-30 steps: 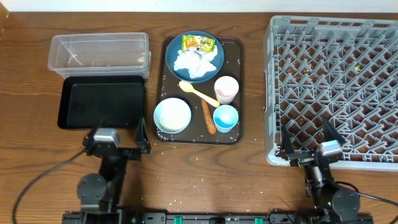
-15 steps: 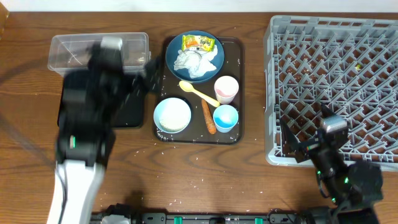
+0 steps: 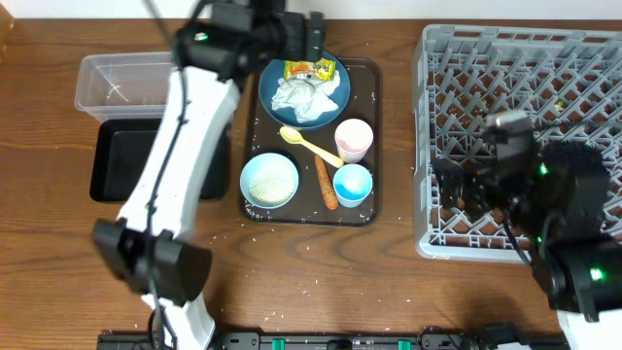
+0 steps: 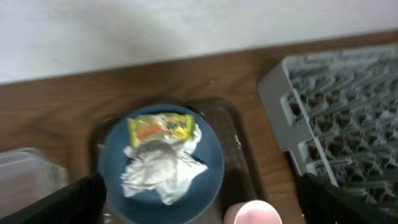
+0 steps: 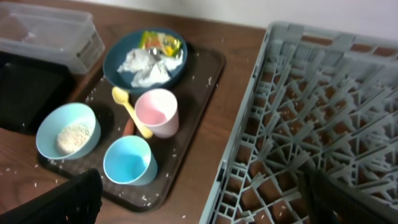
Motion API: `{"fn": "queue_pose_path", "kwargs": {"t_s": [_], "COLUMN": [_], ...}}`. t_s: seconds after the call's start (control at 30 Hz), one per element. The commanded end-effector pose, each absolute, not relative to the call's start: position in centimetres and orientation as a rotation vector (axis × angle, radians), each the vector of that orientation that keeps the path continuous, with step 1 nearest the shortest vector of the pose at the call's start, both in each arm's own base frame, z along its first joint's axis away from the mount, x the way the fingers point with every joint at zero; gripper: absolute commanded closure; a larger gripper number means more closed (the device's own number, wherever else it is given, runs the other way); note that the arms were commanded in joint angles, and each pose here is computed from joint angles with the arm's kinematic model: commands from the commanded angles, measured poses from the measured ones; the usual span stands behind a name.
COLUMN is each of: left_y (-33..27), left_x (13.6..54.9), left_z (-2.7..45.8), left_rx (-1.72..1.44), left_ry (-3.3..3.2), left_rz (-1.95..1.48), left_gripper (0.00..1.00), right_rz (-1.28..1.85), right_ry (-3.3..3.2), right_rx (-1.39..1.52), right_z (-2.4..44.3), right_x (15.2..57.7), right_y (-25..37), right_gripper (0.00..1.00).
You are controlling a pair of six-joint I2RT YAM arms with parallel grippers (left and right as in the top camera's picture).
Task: Sort waste into correct bins and load items into the dishwasher rack
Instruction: 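Reach left gripper to blue plate and grasp wrapper and tissue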
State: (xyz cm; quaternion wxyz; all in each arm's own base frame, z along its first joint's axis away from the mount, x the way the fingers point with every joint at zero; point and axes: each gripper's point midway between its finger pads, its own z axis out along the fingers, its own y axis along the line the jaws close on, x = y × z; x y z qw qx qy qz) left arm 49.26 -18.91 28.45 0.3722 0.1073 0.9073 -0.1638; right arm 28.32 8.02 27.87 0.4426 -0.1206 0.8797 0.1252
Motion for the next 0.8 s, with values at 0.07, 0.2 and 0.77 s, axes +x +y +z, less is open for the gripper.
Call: {"fn": "queue_pose_path", "kwargs": {"t_s": [0.07, 0.2, 0.77], "left_y": [-19.7, -19.3, -17.7], "left_x": [51.4, 53.8, 58.7], "left_z": [24.7, 22.1, 5.7], "left_rx": [0.259, 0.111, -0.543], "left_ry": [2.373, 2.391, 2.488], "left_rz": [-0.399, -0.431, -0.321], "left_gripper": [0.00, 0.00, 0.10], "right_rz": [0.351, 0.355, 0.357], "right_ry": [2.259, 2.304, 2.340], "right_rx": [-0.340, -0.340, -0.339], "right_z": [26.4, 25.3, 24.6], "right_x": [28.3, 28.4, 28.2], "right_y": [8.9, 8.9, 8.9], "right_gripper": [0.01, 0.01, 0.01]}}
